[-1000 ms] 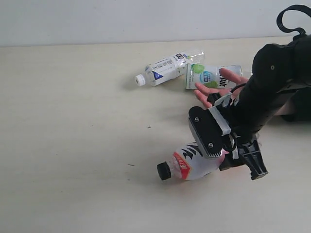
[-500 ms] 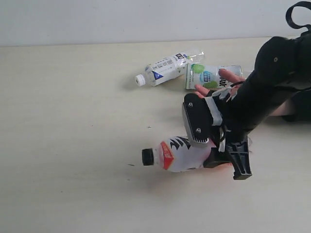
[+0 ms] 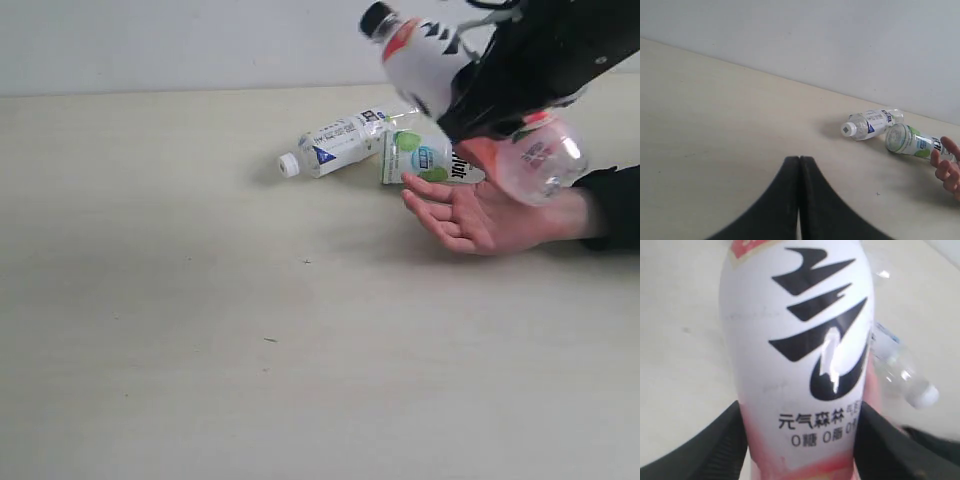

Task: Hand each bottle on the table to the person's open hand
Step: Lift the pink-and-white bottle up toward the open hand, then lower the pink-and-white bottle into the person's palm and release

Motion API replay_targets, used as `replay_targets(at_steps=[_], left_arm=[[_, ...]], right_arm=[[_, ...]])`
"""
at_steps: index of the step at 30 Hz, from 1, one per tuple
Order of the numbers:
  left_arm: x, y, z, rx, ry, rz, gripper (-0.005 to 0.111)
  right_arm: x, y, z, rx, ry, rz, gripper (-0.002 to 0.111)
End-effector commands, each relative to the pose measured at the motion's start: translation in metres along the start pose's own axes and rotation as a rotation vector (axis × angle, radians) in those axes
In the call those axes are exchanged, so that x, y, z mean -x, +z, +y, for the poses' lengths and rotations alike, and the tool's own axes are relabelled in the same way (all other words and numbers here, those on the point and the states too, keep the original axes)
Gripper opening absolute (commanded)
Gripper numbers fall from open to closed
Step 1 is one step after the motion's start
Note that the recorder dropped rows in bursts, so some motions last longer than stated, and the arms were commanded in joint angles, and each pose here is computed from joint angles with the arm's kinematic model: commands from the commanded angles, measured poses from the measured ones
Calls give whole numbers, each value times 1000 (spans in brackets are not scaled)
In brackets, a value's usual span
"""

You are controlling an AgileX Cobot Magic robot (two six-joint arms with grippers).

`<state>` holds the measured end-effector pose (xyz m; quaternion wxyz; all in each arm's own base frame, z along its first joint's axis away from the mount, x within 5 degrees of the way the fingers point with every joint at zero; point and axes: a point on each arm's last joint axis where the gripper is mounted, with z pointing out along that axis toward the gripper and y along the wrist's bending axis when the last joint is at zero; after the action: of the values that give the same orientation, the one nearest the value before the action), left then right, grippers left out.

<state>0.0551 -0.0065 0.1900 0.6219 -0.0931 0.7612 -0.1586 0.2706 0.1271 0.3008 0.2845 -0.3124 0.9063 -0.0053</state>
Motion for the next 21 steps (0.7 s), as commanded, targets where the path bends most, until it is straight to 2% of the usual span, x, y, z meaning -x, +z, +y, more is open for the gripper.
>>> replay_targets(at_steps=[1, 7, 14, 17, 21], left_arm=[[0, 0, 0, -8, 6, -6, 0], [0, 0, 0, -8, 6, -6, 0], [0, 0, 0, -8, 6, -6, 0], [0, 0, 0, -8, 6, -6, 0], [0, 0, 0, -8, 6, -6, 0]], right_arm=[[-7, 16, -20, -151, 152, 218, 0], [-8, 75, -14, -123, 174, 299, 0], [-15, 106, -12, -148, 198, 355, 0], [-15, 107, -12, -147, 199, 359, 7], [-15, 107, -12, -141, 208, 366, 25]])
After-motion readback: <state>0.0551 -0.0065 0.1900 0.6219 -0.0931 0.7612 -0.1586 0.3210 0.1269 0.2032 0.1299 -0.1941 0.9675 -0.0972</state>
